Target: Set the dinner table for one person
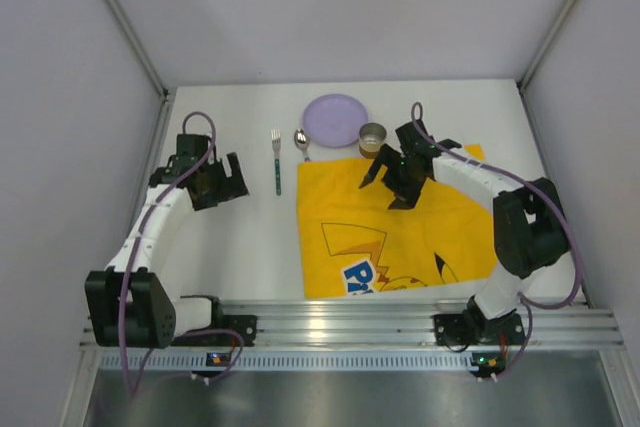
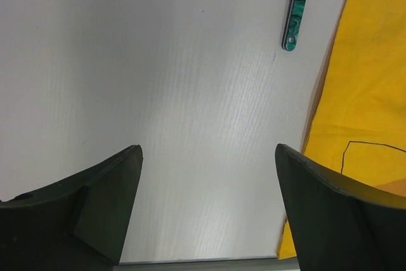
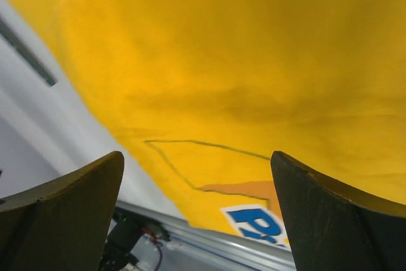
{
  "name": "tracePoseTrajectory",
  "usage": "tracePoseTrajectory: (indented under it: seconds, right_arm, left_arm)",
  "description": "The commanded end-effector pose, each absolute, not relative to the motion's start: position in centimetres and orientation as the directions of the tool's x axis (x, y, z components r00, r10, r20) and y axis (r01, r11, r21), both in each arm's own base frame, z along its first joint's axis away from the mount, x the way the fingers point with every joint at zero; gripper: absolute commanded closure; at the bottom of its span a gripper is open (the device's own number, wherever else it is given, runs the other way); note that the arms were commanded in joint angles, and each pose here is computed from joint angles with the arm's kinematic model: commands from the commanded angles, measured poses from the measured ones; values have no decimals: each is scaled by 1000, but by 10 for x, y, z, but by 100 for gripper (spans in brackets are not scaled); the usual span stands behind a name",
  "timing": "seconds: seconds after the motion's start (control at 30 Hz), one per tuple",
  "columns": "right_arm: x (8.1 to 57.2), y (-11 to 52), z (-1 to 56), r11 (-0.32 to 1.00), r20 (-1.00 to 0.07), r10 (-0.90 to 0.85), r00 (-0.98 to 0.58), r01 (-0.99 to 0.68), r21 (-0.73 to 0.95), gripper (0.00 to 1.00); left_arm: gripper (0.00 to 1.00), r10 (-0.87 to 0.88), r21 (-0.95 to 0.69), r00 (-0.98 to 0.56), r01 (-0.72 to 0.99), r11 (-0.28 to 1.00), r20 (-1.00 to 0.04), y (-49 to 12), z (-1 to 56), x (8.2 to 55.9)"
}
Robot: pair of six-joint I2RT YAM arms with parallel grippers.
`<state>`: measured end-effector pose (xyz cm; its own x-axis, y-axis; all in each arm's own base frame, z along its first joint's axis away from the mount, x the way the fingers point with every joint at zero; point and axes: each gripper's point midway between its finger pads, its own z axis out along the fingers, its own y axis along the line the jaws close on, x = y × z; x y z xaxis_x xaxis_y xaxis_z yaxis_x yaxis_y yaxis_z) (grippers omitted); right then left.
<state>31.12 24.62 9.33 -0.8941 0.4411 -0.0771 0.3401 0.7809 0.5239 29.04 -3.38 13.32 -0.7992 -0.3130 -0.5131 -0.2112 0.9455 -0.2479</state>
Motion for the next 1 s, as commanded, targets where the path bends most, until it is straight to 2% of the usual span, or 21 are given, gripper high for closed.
tracePoseTrajectory:
  seconds: [0.0, 0.3, 0.53, 0.73, 0.8, 0.83, 0.9, 0.93, 0.97]
  right_arm:
    - [308, 196, 76, 852, -170, 422, -891, 325, 410, 0]
    - [285, 176, 59, 882, -163, 395, -904, 324, 342, 0]
    - [276, 171, 62, 895, -169, 369, -914, 300, 332, 0]
    - [267, 168, 59, 897, -158, 366, -917, 303, 323, 0]
    - [266, 167, 57, 901, -155, 357, -921, 296, 319, 0]
    - [266, 167, 58, 902, -156, 355, -922, 293, 318, 0]
    - [265, 167, 58, 905, -157, 348, -925, 287, 315, 0]
    - [265, 167, 57, 905, -156, 346, -925, 286, 314, 0]
    - [265, 167, 57, 906, -155, 343, -927, 283, 313, 0]
  left_arm:
    - [9, -292, -280, -777, -155, 947, -557, -49, 141, 322]
    - [12, -197, -191, -845, -115, 975, -497, -85, 89, 382]
    - [13, -163, -151, -846, -99, 984, -507, -101, 72, 430]
    - [20, -151, -129, -869, -101, 986, -471, -116, 43, 454]
    - [25, -135, -101, -878, -99, 990, -460, -120, 33, 456]
    - [36, -128, -98, -876, -93, 991, -465, -122, 34, 460]
    - [44, -116, -62, -890, -99, 993, -441, -122, 20, 459]
    - [57, -114, -40, -890, -107, 993, -442, -119, 19, 461]
    - [62, -109, -33, -896, -105, 994, -431, -119, 14, 460]
